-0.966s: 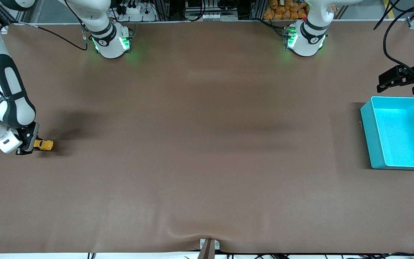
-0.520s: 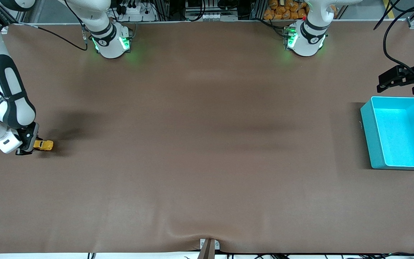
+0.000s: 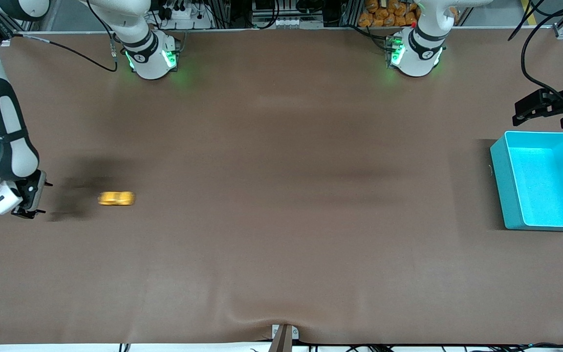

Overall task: Wind and store yellow beetle car
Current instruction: 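Open the right gripper, releasing the car to roll toward the box, then retract the right gripper while the left gripper reaches the car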

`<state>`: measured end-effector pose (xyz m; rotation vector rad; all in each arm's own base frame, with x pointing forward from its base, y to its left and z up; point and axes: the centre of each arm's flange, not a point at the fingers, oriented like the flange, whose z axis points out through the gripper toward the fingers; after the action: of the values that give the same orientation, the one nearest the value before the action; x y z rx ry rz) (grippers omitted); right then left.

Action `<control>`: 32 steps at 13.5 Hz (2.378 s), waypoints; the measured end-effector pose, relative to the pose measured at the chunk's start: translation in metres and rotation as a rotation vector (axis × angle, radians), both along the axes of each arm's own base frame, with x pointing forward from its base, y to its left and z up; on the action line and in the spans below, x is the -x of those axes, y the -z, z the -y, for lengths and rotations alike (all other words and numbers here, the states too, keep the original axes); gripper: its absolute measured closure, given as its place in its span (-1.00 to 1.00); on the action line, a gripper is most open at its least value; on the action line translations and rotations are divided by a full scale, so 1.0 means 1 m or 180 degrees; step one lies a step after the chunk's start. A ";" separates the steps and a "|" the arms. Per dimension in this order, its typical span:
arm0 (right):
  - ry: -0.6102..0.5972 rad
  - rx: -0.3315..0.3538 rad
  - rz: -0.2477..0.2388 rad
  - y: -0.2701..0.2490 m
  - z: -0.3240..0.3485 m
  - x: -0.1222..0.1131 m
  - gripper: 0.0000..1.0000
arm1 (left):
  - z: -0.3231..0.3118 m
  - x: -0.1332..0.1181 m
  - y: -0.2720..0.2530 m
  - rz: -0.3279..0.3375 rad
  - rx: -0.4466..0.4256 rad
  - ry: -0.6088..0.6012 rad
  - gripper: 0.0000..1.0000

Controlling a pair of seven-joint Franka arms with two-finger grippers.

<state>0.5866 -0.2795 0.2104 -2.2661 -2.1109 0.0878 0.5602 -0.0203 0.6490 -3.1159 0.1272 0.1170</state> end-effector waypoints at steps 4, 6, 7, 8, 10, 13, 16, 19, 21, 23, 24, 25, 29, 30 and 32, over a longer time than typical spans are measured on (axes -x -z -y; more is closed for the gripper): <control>-0.0003 -0.0003 0.0021 -0.003 -0.001 -0.003 -1.00 | 0.000 0.000 0.000 0.0000 0.0000 0.0000 -1.00; -0.0011 -0.0010 0.0035 -0.004 -0.003 -0.005 -1.00 | 0.000 0.000 0.000 0.0000 0.0000 0.0000 -1.00; -0.0015 -0.0017 0.0039 -0.005 -0.004 -0.006 -1.00 | 0.000 0.000 0.000 0.0000 0.0000 0.0000 -1.00; -0.0022 -0.0024 0.0039 -0.005 -0.006 -0.007 -1.00 | 0.000 0.000 0.000 -0.0001 0.0000 0.0000 -1.00; -0.0032 -0.0044 0.0022 -0.007 -0.008 -0.009 -1.00 | 0.000 0.000 0.000 -0.0001 0.0000 0.0000 -1.00; -0.0020 -0.0089 0.0011 -0.011 -0.010 -0.013 -1.00 | 0.000 0.000 0.000 -0.0001 0.0000 0.0000 -1.00; 0.0085 -0.0251 -0.0014 -0.028 -0.010 -0.022 -1.00 | 0.000 0.000 0.000 -0.0002 0.0000 0.0000 -1.00; 0.0269 -0.0397 -0.0003 -0.069 -0.008 -0.041 -1.00 | 0.000 0.000 0.001 -0.0004 0.0000 0.0000 -1.00; 0.0574 -0.0457 -0.0064 -0.110 -0.015 -0.056 -1.00 | 0.000 0.000 0.001 -0.0006 0.0000 0.0001 -1.00; 0.0952 -0.0489 -0.0070 -0.162 -0.040 -0.070 -1.00 | 0.000 0.000 0.002 -0.0015 -0.0001 0.0001 -1.00; 0.1142 -0.0489 -0.0012 -0.190 -0.059 -0.075 -1.00 | -0.001 0.000 0.004 -0.0026 -0.0001 -0.0002 -1.00; 0.1308 -0.0495 0.0050 -0.217 -0.080 -0.079 -1.00 | -0.003 -0.001 0.008 -0.0056 -0.0002 -0.0011 -1.00; 0.1739 -0.0548 0.0214 -0.304 -0.158 -0.074 -1.00 | -0.011 -0.008 0.061 -0.0281 -0.0159 -0.0454 -1.00; 0.1819 -0.0551 0.0247 -0.320 -0.169 -0.070 -1.00 | -0.012 -0.012 0.078 -0.0291 -0.0215 -0.0809 -1.00; 0.2101 -0.0562 0.0338 -0.352 -0.189 -0.061 -1.00 | -0.013 -0.019 0.117 -0.0291 -0.0294 -0.1372 -1.00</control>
<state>0.6478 -0.0908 0.5628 -2.7526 -1.2366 -0.2347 0.5793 -0.0075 0.5315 -2.9908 -0.5340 0.2623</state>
